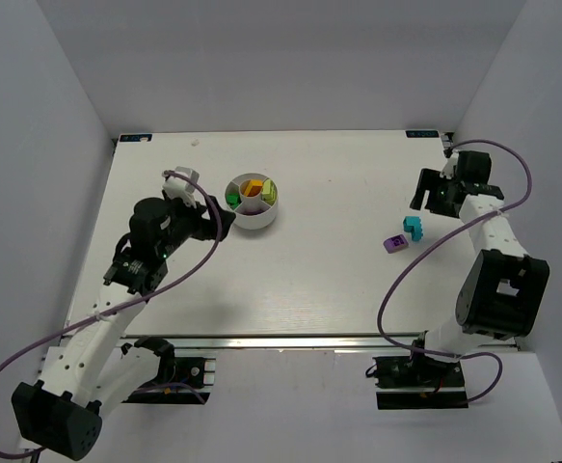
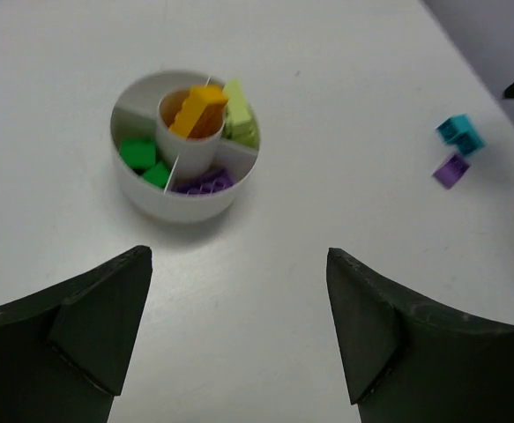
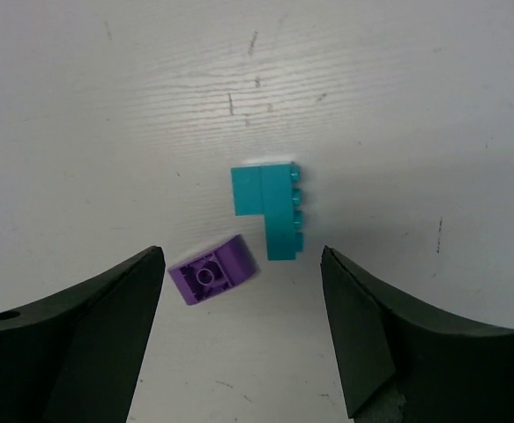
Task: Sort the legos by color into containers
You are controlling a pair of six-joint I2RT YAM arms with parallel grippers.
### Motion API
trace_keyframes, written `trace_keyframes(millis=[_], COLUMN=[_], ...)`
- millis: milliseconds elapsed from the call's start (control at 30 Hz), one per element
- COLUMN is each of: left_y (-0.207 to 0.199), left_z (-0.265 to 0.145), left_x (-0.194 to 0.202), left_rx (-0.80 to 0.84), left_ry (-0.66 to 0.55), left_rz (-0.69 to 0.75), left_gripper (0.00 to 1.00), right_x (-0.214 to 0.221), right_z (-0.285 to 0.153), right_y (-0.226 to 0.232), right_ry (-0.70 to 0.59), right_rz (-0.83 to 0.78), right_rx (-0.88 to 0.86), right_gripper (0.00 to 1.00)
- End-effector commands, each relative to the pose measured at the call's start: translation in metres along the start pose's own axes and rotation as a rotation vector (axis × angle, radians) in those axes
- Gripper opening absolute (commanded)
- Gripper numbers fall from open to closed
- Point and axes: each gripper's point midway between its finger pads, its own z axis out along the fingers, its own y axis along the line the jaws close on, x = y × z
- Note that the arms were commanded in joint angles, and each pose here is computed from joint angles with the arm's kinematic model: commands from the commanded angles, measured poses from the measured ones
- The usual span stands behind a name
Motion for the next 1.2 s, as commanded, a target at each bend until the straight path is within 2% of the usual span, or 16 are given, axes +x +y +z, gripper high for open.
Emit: trace_keyframes(millis=[0,133,167,233,267,300,333,400,467,567,633,733,933,1167], left_y=[0.022,0.030,0.029,0.028,0.027,0.025,0.024,0.021,0.020,0.020,0.021,0.023,0.025,0.030], left_z=[-0.011,-0.018,-0.022,-0.024,-0.026,-0.026,-0.025,-0.024,-0.023,-0.023,-0.023,-0.022,-0.019,-0.018], left_x=[0.032,0.026,0.024,0.022,0.020,0.019,0.019,0.021,0.021,0.023,0.023,0.024,0.030,0.031], left_rx=[-0.117,-0.174,-0.173,-0.170,-0.166,-0.155,-0.149,-0.130,-0.127,-0.127,-0.130,-0.137,-0.146,-0.168], left_ry=[0.070,0.048,0.036,0.022,0.014,0.010,0.011,0.017,0.019,0.026,0.026,0.028,0.048,0.051], left_rz=[-0.027,0.014,0.015,0.015,0.016,0.018,0.016,0.014,0.016,0.013,0.013,0.014,0.012,0.021], left_gripper=[0.90,0.89,0.89,0.89,0.89,0.89,0.89,0.89,0.89,0.89,0.89,0.89,0.89,0.89], right_x=[-0.012,-0.010,-0.004,0.009,0.015,0.021,0.026,0.038,0.050,0.061,0.069,0.083,0.109,0.100], right_z=[-0.005,0.007,0.011,0.013,0.014,0.014,0.014,0.014,0.011,0.010,0.016,0.022,0.025,0.033], right_y=[-0.019,-0.016,-0.014,-0.002,0.005,0.011,0.014,0.019,0.030,0.043,0.043,0.033,0.030,0.015], right_ry=[-0.017,0.033,0.061,0.116,0.135,0.156,0.170,0.200,0.268,0.319,0.313,0.370,0.368,0.331], right_rz=[0.056,-0.009,-0.037,-0.066,-0.071,-0.077,-0.080,-0.037,0.062,0.147,0.206,0.271,0.340,0.398], right_rx=[0.129,0.086,0.054,-0.016,-0.054,-0.075,-0.085,-0.091,-0.115,-0.161,-0.126,-0.025,0.042,0.165], right_gripper=[0.76,0.60,0.53,0.47,0.40,0.40,0.41,0.53,0.77,0.89,0.89,0.89,0.89,0.89])
